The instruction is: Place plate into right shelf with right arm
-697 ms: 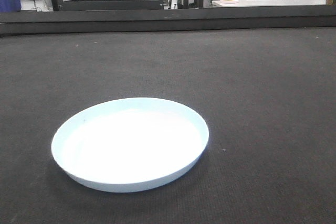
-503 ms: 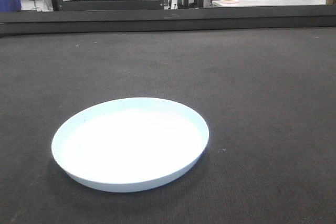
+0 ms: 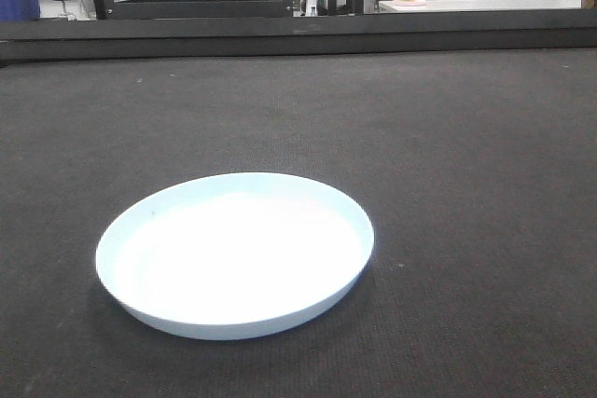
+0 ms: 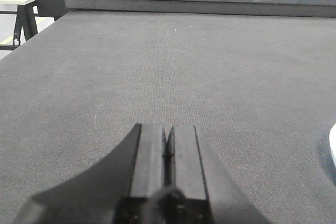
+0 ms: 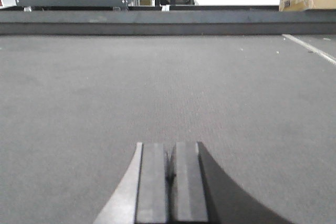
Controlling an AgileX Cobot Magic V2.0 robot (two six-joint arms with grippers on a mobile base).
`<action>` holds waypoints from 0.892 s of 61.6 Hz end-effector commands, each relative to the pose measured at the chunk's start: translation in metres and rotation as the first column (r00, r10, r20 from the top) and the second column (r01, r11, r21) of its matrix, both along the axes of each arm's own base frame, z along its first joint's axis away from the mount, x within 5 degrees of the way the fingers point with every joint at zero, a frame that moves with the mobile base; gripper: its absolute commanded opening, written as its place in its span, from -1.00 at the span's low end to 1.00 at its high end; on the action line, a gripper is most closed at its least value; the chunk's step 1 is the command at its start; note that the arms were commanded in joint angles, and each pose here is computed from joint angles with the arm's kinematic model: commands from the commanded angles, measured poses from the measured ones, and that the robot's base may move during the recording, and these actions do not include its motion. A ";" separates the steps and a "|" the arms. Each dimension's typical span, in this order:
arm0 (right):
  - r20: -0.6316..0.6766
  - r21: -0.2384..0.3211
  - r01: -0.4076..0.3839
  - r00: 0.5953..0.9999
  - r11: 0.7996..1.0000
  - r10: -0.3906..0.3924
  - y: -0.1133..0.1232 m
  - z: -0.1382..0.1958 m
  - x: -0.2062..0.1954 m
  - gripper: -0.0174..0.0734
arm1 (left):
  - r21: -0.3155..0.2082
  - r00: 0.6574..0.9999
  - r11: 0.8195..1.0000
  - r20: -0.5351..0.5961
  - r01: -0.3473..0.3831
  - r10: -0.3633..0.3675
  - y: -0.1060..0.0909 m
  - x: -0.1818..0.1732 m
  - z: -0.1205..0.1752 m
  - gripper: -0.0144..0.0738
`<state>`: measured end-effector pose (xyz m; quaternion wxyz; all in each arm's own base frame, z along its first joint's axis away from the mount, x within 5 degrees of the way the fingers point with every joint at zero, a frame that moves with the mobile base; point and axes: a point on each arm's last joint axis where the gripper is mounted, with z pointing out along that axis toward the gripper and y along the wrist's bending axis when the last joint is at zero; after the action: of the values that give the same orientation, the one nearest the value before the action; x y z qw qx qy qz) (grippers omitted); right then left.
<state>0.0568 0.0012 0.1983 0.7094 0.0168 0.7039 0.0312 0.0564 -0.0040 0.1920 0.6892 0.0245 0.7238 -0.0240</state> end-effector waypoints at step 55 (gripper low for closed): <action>-0.405 -0.014 -0.290 0.876 0.957 0.260 0.024 0.179 0.023 -0.49 | -0.015 0.996 1.000 0.085 0.006 -0.005 0.000 0.000 0.006 -0.78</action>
<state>0.0601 0.0172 0.3598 0.5548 -0.0713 0.8260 0.0695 0.0564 -0.0040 0.1920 0.6892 0.0245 0.7238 -0.0240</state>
